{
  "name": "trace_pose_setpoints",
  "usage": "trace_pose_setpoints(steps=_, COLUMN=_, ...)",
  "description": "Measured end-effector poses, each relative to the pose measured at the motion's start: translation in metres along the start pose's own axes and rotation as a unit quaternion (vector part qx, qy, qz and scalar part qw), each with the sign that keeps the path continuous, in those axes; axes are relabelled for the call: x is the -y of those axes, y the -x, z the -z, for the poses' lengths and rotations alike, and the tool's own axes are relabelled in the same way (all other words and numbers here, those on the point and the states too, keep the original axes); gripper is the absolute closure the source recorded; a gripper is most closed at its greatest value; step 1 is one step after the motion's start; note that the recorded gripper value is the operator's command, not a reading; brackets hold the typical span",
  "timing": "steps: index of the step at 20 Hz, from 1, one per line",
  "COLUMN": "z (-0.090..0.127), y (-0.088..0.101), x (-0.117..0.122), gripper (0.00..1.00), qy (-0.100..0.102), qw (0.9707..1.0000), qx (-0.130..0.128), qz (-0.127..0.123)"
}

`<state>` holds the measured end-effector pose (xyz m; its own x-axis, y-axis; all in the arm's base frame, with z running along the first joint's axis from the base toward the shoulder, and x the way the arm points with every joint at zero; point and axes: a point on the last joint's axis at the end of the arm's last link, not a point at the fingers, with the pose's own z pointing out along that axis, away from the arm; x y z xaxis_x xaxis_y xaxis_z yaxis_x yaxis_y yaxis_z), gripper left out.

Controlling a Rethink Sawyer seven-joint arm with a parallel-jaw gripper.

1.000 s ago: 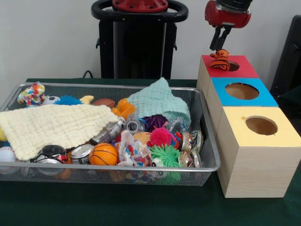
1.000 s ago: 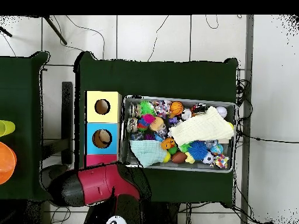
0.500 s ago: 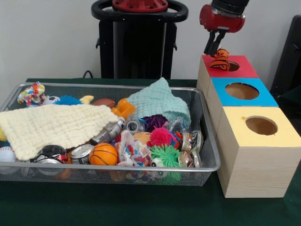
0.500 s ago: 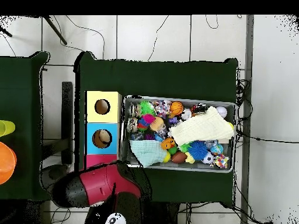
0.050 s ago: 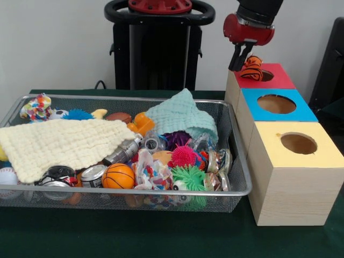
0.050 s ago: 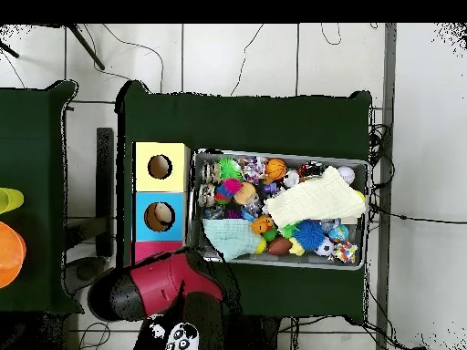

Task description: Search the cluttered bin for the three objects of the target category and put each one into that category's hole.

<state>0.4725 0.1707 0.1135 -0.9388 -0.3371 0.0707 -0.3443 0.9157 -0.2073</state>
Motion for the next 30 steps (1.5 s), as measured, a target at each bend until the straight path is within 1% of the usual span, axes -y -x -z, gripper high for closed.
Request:
trace_pose_setpoints(steps=6, z=-0.002, y=0.0, x=0.004, gripper=1.0, qy=0.001, qw=1.0, qx=-0.002, qz=-0.004)
trace_pose_setpoints(steps=13, z=0.0, y=0.002, x=0.021, gripper=1.0, qy=0.001, qw=0.9998, qx=0.001, qz=-0.02)
trace_pose_setpoints(steps=16, z=0.0, y=0.002, x=0.023, gripper=1.0, qy=0.001, qw=0.9997, qx=0.001, qz=-0.023)
trace_pose_setpoints(steps=30, z=0.001, y=0.002, x=0.024, gripper=1.0, qy=0.001, qw=0.9997, qx=0.002, qz=-0.023)
